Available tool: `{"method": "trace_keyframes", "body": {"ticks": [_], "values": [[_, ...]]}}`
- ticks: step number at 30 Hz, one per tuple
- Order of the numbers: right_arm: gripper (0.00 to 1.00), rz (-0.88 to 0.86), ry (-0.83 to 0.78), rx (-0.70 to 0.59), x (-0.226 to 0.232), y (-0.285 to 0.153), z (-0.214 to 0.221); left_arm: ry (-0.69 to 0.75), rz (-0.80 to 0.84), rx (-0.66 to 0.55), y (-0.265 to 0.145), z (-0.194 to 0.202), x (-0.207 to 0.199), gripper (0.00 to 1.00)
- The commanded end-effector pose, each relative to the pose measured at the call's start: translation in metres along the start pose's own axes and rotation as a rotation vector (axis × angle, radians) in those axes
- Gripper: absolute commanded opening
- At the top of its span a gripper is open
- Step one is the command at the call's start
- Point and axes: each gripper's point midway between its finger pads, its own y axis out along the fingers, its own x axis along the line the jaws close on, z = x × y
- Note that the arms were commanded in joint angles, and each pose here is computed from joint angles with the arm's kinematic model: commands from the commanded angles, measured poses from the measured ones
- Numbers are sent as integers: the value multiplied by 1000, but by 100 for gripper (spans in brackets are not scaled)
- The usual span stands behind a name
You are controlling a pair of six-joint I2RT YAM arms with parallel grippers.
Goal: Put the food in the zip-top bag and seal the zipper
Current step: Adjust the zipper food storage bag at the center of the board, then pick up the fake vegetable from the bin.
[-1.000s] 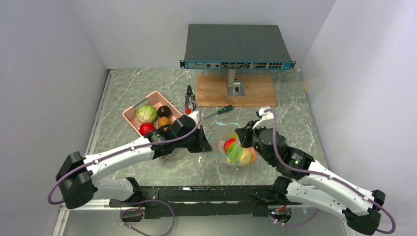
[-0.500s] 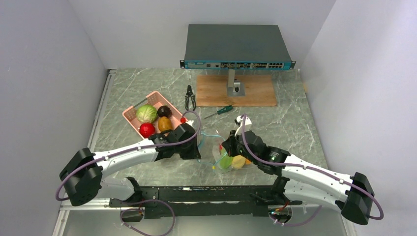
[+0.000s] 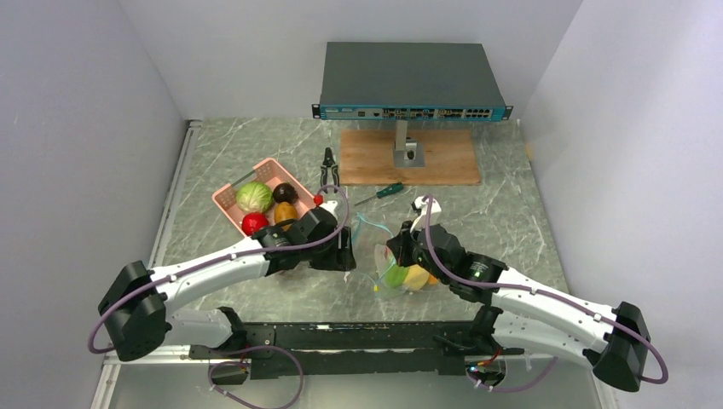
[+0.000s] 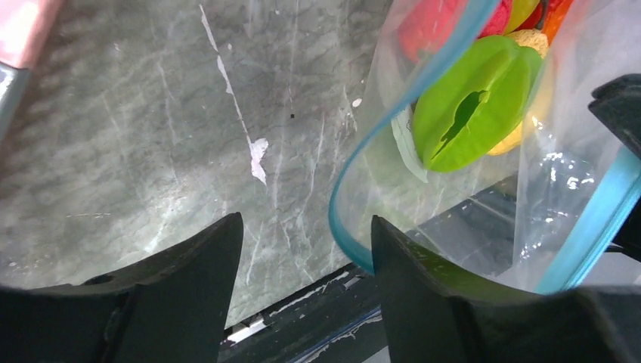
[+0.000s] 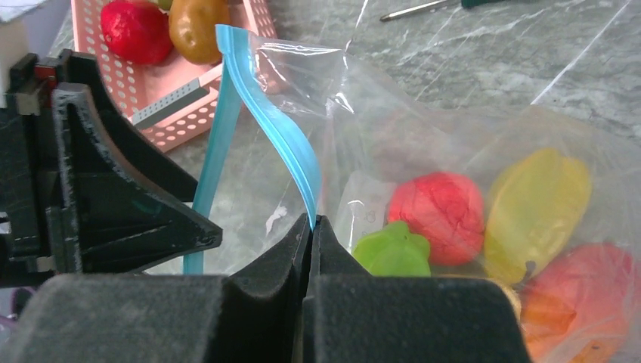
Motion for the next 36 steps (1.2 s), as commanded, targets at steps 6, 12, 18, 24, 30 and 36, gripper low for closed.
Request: {"method": "trace_keyframes", "body": {"ticks": [6, 12, 18, 24, 30, 36], "values": [[0, 18, 10, -79, 5, -2, -28, 83, -43, -166, -54, -40, 4, 84], [0, 54, 4, -79, -3, -4, -27, 50, -99, -286, -88, -57, 31, 94], [0, 52, 0, -89, -3, -6, -30, -61, -277, -394, -109, -71, 95, 98], [0, 51, -13, -95, 0, -6, -36, -168, -415, -482, -120, -101, 141, 100], [0, 54, -20, -98, 2, -4, -39, -240, -554, -388, -90, -128, 177, 100], [0, 46, 10, -102, -1, -13, -37, -240, -585, -290, -45, -152, 188, 91]]}}
